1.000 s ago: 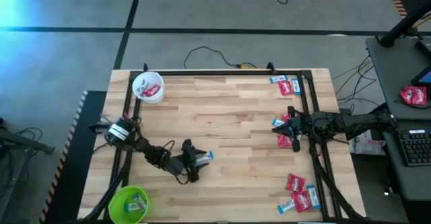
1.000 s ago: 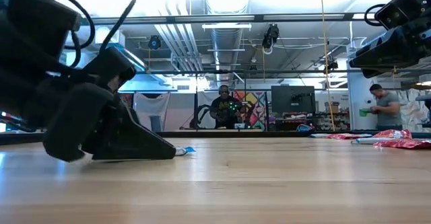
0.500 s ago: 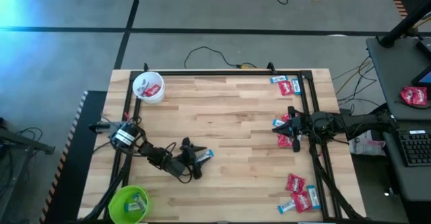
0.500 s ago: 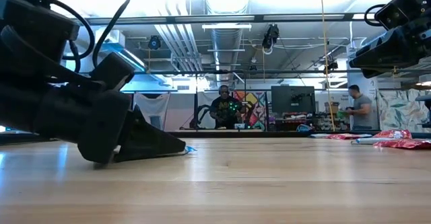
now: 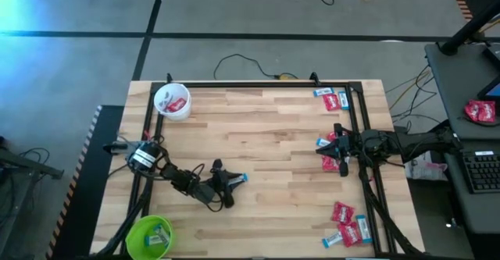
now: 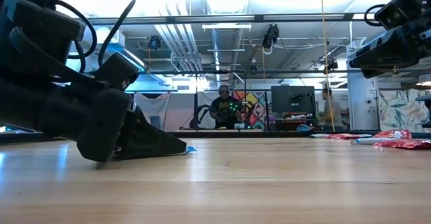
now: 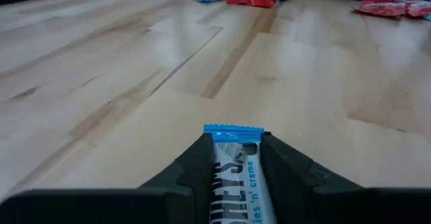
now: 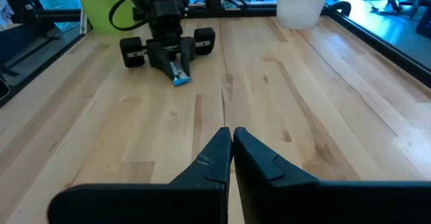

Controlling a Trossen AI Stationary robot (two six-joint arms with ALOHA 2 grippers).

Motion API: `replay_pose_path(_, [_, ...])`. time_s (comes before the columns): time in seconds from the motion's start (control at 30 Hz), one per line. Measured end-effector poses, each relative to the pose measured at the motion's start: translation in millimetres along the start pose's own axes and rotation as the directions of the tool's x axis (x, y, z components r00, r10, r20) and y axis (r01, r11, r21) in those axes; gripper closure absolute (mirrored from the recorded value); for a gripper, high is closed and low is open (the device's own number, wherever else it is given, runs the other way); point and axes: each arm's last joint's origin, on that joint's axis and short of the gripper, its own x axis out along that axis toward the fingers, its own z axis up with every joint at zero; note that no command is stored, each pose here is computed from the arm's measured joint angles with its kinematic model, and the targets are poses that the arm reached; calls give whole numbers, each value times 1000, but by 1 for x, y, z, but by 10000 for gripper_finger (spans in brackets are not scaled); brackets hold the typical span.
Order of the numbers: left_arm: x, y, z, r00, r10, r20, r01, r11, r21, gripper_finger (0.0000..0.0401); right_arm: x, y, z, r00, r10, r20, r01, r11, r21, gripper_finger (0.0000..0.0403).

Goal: Sort candy by brand, put in halloween buckets
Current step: Put the blue chocolate bar into the green bucket

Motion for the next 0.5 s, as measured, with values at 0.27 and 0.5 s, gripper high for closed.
replay_pose_path(0.27, [-23, 3, 30, 990, -138, -40, 141, 987, 73, 307, 0, 0, 0, 1000, 1, 0, -1, 1000, 0, 394])
replay_pose_path(0.5, [-59, 9, 75, 927, -366, -88, 372, 926, 64, 307, 0, 0, 0, 1000, 0, 0, 0, 1000, 0, 394])
